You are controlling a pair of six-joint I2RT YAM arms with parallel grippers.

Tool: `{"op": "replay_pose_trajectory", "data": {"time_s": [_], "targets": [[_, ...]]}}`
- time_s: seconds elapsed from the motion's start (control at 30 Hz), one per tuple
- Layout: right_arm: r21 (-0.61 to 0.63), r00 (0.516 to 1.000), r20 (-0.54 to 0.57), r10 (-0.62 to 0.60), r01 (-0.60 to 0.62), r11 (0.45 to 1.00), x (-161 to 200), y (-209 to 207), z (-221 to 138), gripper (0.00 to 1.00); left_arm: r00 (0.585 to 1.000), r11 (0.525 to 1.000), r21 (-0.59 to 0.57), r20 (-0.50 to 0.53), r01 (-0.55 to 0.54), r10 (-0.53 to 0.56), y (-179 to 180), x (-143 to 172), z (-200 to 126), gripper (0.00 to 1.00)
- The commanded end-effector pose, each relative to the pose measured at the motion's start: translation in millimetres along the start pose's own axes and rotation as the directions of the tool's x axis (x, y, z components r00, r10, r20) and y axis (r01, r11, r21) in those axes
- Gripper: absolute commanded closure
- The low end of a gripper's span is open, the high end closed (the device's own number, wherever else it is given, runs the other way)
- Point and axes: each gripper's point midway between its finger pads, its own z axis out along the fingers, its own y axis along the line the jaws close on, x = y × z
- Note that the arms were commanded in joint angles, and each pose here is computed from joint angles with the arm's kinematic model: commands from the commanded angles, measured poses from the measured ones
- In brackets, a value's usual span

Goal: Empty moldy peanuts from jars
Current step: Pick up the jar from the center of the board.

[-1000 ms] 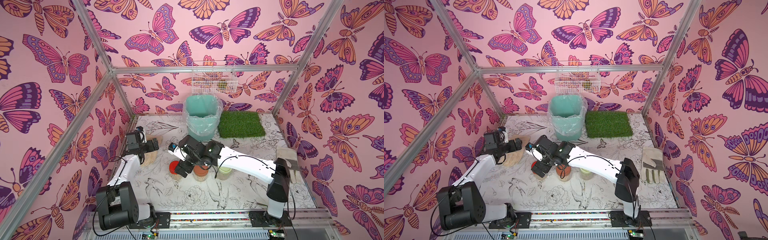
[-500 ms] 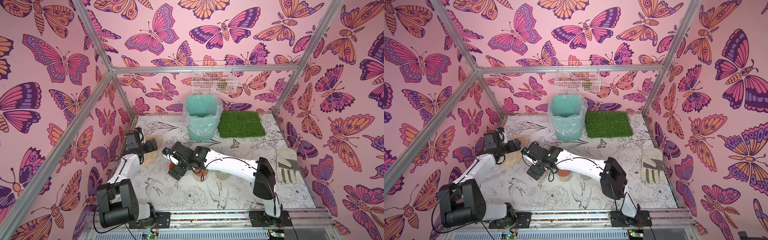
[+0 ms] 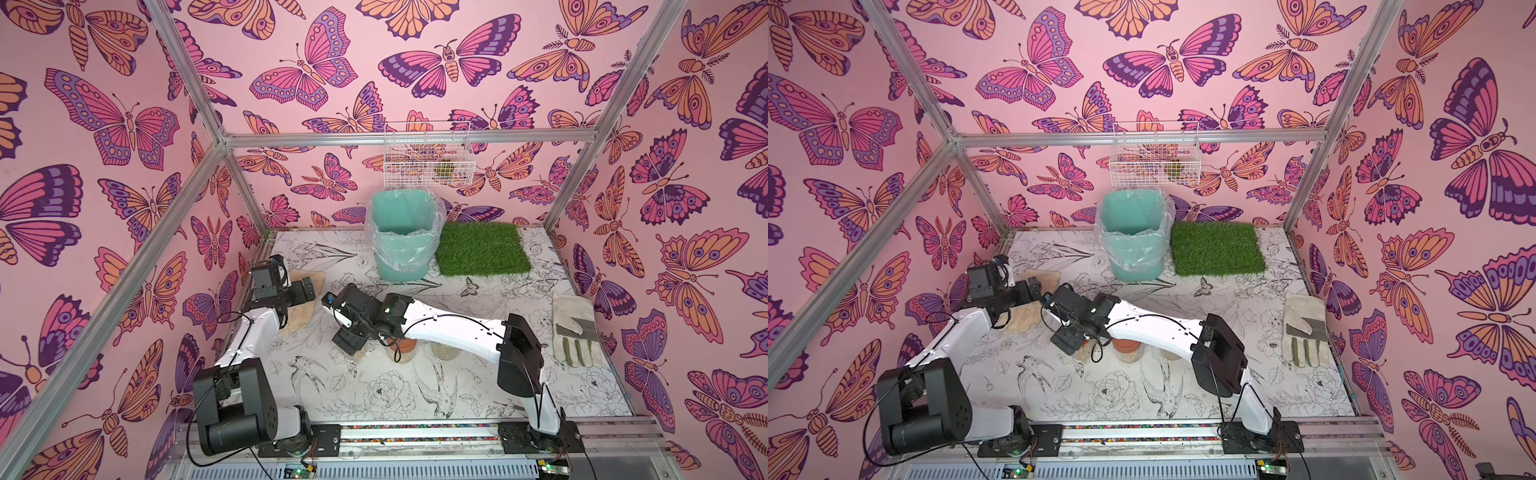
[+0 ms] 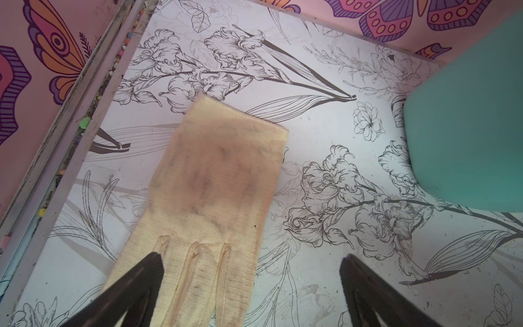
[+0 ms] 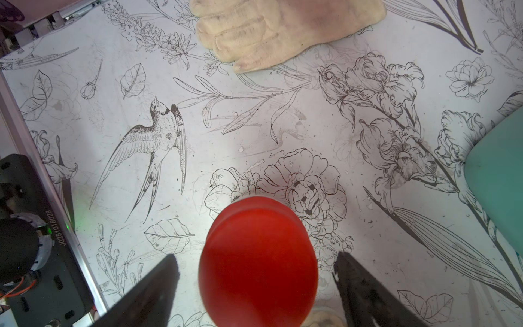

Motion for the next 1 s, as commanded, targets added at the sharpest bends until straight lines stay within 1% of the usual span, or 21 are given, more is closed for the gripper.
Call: {"op": "replay_pose_trajectory", "data": {"time_s": [0.0,0.23,0.33,0.63,0.73,0.83,0.93,0.97], "targets": [[-0.007,1.000,-0.013,0.024,-0.024,1.000,1.6,4.5,7.3,0.14,1.000,1.000,0.011,-0.017,0.018,-0.018,0.0,0.0,2.0,0.00],[0.022,0.999,-0.032,0.028,-0.028,0.999,6.3,0.1,12.5,0.11,1.000,1.000,0.021,-0.020,0.019,-0.019,-1.9,0.6,2.5,0.00],[0.024,0.999,-0.035,0.032,-0.031,0.999,6.9,-0.3,13.2,0.13,1.000,1.000,0.023,-0.022,0.020,-0.020,-2.0,1.0,2.9,0.01],[0.013,0.999,-0.017,0.047,-0.047,0.999,3.0,2.1,13.4,0.32,1.000,1.000,0.024,-0.024,0.019,-0.019,-2.1,1.4,3.6,0.00],[0.020,0.999,-0.014,0.046,-0.046,0.999,2.0,0.3,11.4,0.43,1.000,1.000,0.024,-0.025,0.018,-0.017,-2.1,1.9,3.7,0.00],[0.027,0.999,0.015,0.051,-0.051,0.998,-3.9,-1.9,2.1,0.55,1.000,0.999,0.032,-0.018,0.012,-0.012,-3.7,0.4,1.4,0.00],[0.031,0.996,0.078,0.050,-0.053,0.998,-13.1,-4.9,-11.4,0.76,1.000,0.999,0.053,-0.007,0.003,-0.002,-8.1,-1.9,-2.5,0.00],[0.030,0.993,0.107,0.051,-0.055,0.998,-16.8,-6.0,-18.2,0.87,1.000,0.998,0.063,0.001,-0.004,0.004,-10.3,-3.4,-5.1,0.00]]}}
